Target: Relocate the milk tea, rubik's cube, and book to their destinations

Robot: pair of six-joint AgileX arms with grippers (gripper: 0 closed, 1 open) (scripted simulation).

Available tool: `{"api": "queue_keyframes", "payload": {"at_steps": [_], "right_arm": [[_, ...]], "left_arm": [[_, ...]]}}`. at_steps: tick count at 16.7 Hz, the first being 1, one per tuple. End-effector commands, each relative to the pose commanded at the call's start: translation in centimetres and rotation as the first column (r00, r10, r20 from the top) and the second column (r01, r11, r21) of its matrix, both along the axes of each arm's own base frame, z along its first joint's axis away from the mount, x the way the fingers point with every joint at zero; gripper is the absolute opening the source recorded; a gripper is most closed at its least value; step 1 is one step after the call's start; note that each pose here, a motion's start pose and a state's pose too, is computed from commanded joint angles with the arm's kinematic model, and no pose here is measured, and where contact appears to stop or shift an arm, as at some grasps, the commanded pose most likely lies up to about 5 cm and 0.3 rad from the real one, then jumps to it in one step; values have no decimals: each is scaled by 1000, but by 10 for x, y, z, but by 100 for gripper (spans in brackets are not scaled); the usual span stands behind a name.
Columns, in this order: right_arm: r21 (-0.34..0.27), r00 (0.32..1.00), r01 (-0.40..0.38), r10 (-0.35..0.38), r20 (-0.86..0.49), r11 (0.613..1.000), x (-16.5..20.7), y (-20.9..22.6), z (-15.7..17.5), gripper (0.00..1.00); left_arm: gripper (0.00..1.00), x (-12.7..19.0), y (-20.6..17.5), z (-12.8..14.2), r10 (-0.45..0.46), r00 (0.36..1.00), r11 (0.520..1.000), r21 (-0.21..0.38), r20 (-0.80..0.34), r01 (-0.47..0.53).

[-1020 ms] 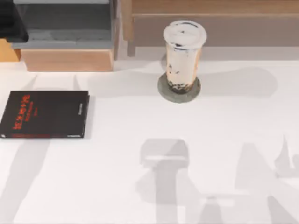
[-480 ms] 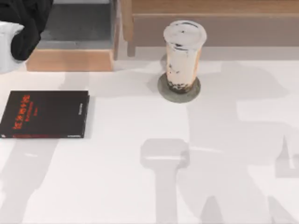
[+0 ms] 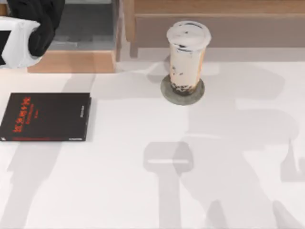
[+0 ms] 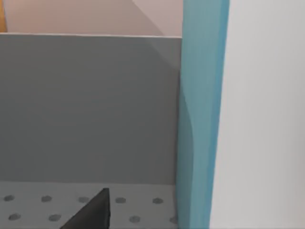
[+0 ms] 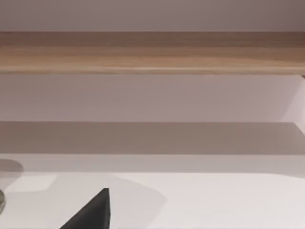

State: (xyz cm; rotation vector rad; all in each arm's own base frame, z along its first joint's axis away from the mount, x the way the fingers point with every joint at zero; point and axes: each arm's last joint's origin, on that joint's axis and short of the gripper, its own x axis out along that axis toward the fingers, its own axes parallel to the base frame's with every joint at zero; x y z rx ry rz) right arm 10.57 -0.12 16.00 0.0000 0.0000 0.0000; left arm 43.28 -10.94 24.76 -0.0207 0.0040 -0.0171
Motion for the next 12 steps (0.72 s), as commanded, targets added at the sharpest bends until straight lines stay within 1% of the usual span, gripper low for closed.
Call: {"api": "queue_keyframes", "payload": {"at_steps": [3, 12], "right_arm": [[0, 1000, 0, 0, 0, 1000, 0, 0, 0, 100], [0, 1000, 0, 0, 0, 1000, 0, 0, 0, 100]], "left_arm": [[100, 3, 2, 0, 2, 1000, 1000, 1, -3, -2], [100, 30, -1, 0, 0, 1000, 1000, 0, 0, 0]]}}
